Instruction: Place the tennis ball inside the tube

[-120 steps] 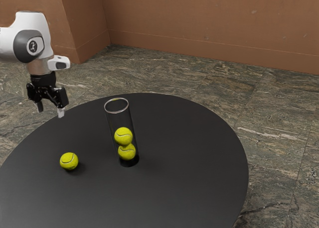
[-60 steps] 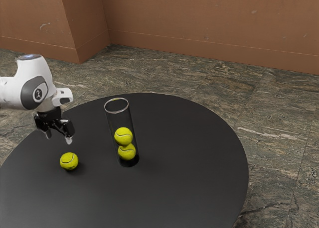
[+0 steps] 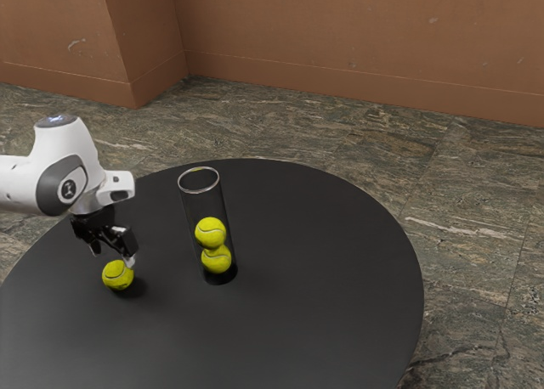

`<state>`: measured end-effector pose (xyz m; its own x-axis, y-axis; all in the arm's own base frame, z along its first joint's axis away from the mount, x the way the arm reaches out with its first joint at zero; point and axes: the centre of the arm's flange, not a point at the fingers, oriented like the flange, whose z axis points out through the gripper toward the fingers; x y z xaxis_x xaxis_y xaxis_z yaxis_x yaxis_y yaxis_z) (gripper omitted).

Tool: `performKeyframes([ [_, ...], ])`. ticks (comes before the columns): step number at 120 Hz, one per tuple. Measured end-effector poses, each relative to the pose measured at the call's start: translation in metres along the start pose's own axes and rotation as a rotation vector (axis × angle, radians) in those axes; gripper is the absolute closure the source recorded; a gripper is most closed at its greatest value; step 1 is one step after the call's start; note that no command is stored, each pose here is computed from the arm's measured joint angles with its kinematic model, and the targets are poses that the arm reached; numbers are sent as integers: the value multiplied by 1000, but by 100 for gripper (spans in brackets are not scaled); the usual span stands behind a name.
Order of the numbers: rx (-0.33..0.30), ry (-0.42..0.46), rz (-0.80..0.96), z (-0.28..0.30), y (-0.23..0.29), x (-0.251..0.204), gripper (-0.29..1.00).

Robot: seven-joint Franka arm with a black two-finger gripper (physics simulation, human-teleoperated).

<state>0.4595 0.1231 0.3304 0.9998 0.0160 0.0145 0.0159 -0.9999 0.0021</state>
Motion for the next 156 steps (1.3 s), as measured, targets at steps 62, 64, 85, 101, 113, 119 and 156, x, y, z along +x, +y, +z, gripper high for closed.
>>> performKeyframes([
  [62,34,-49,16,6,-16,-6,0],
  [64,37,-54,13,7,-19,-5,0],
  [85,61,-101,-9,24,-37,7,0],
  [101,61,-90,-5,18,-34,16,0],
  [113,46,-89,-1,19,-25,18,0],
  [119,33,-89,-7,20,-21,18,0],
  [156,11,-139,-50,54,-25,16,0],
])
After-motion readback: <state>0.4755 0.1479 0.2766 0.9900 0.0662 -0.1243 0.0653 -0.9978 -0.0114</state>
